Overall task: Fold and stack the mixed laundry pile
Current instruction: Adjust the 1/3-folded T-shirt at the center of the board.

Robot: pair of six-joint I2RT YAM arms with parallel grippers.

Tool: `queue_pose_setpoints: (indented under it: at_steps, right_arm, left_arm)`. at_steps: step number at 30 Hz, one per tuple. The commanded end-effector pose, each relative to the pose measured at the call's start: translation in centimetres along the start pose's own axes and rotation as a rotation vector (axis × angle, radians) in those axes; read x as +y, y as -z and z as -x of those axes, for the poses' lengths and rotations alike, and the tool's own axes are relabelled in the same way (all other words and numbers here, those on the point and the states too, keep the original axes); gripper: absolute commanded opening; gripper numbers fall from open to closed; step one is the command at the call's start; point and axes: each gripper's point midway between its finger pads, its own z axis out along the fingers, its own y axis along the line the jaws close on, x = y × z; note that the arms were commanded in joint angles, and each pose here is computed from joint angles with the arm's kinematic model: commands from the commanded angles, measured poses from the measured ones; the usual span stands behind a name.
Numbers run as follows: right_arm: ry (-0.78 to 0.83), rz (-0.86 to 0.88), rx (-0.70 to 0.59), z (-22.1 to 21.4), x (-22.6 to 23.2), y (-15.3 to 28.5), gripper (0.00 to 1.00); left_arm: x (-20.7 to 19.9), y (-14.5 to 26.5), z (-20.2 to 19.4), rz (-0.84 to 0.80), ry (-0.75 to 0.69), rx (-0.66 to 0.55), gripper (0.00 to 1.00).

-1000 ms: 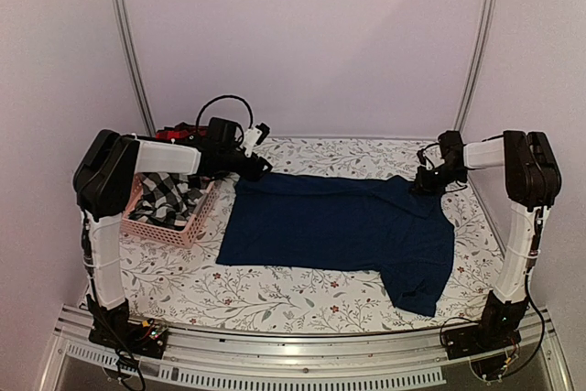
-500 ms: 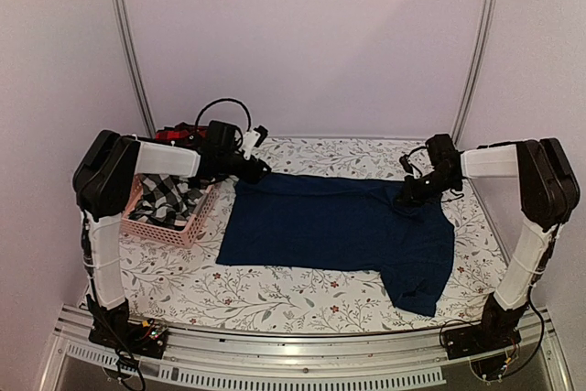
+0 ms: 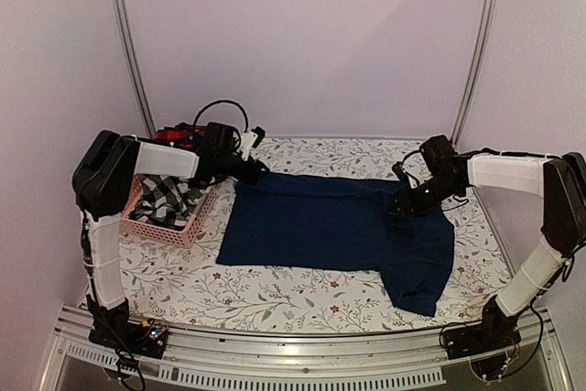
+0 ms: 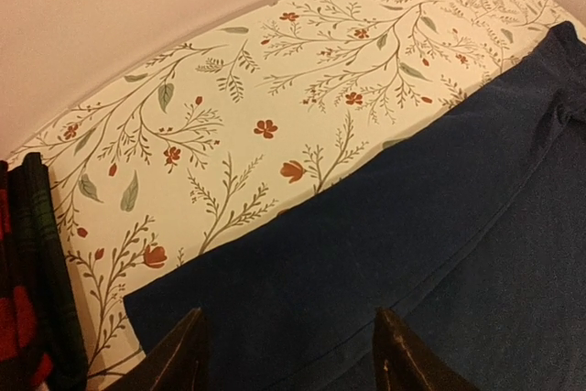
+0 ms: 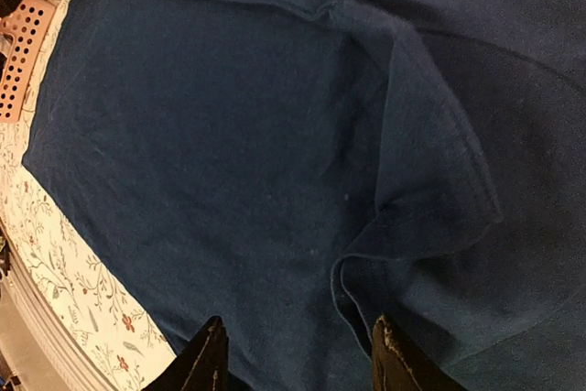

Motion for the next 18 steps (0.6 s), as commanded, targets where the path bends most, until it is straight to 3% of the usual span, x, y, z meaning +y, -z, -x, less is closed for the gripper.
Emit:
queue_pose_setpoints:
  at_steps: [1,3,8,11,12,17,18]
  right_arm:
    - [-0.005,-0.032,-0.169,4.6,-0.6,3.0,0.53]
    - [-0.045,-0.037,-0.228,6.4,-1.7,3.4,0.55]
    - [-0.133,-0.064,-0.229,8.8,-4.5,1.1,0.78]
    - [-0.153,-0.057,-0.187,8.9,-5.3,-1.2,0.81]
    - [-0.152,-0.038,-0.165,8.6,-5.4,-2.2,0.77]
    - [-0.108,0.142,-0.076,7.3,-2.4,-4.7,0.28]
    - [-0.083,0.16,-0.067,7.0,-1.6,-4.7,0.22]
  left_arm:
    - [0.5,1.5,2.4,-0.002,0.017,-0.064,0.61]
    - [0.5,1.7,2.4,-0.004,0.029,-0.067,0.61]
    - [0.8,2.2,2.3,0.012,0.032,-0.068,0.63]
    - [1.2,2.3,2.3,0.029,0.038,-0.064,0.64]
    - [1.4,2.4,2.1,0.031,0.044,-0.062,0.64]
    - [2.2,2.7,2.0,0.038,0.079,-0.065,0.64]
    - [2.4,2.7,1.9,0.039,0.085,-0.064,0.64]
